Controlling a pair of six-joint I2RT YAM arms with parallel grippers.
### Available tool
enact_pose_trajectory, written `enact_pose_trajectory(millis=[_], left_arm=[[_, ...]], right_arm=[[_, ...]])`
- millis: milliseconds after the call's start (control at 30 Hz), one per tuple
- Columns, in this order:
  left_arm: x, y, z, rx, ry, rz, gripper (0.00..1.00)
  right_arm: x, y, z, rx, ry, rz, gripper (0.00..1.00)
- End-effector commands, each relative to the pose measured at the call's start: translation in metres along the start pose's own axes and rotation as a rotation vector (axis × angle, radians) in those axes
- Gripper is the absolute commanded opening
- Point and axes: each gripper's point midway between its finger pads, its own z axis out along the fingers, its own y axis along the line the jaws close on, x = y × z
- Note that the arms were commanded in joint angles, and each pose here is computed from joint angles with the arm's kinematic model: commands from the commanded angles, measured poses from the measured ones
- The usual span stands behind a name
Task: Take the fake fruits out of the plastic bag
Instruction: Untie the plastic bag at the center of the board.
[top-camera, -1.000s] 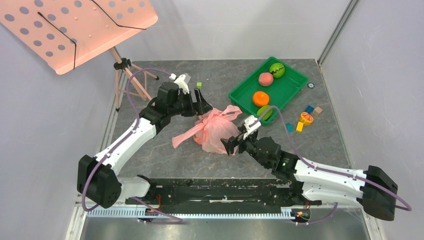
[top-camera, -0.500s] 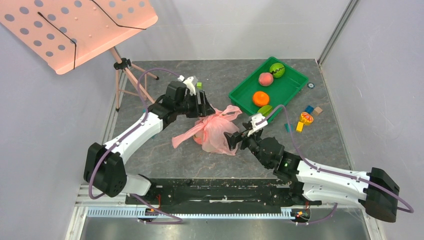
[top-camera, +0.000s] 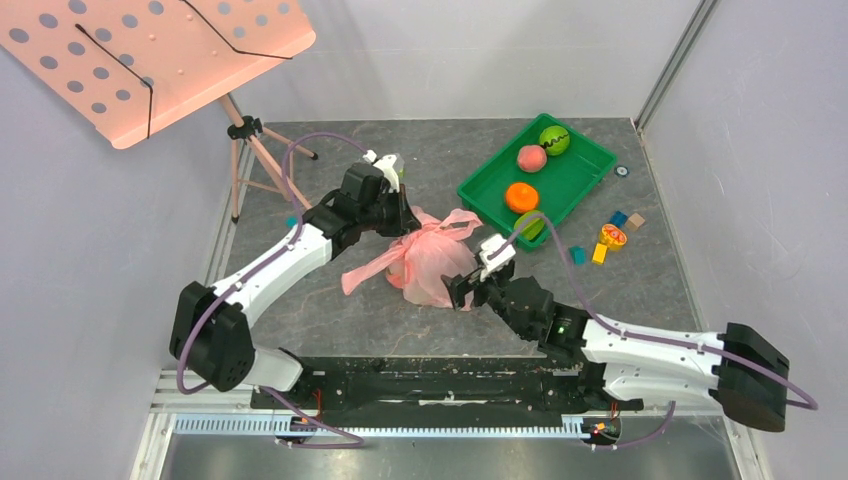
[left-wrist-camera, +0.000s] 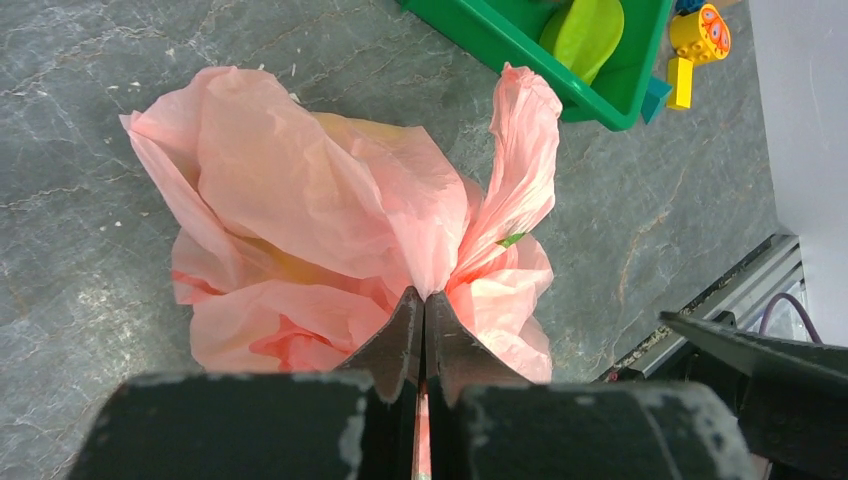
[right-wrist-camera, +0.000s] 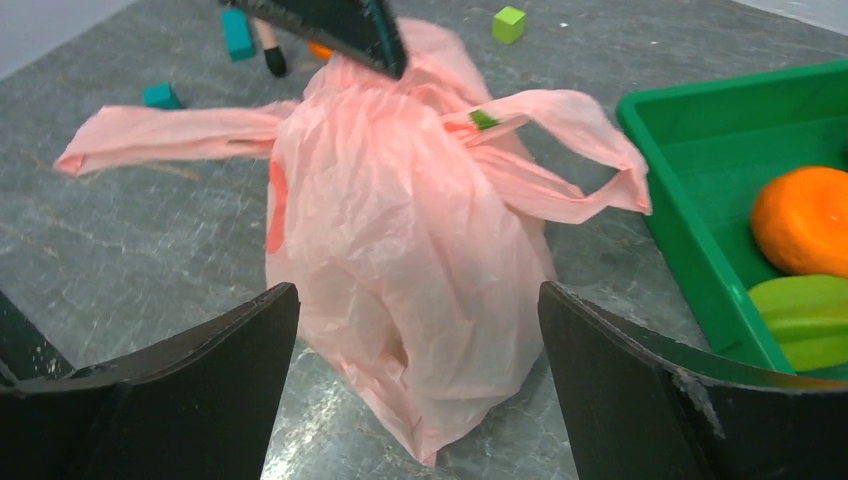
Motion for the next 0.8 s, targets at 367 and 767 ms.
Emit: enact_pose_trajectory(millis=[367,767], left_arm=[[-0.012,-0.014,-0.027,0.046,-0.074,-0.008,0.02],[-0.009,-0.014,-0.027,0.048,-0.072,-0.015,0.02]], right_arm=[[-0.043,0.047,0.052,0.074,-0.085,-0.014,0.82],[-0.026,0.062,0.085,0.094,-0.017,-0.047,0.66]])
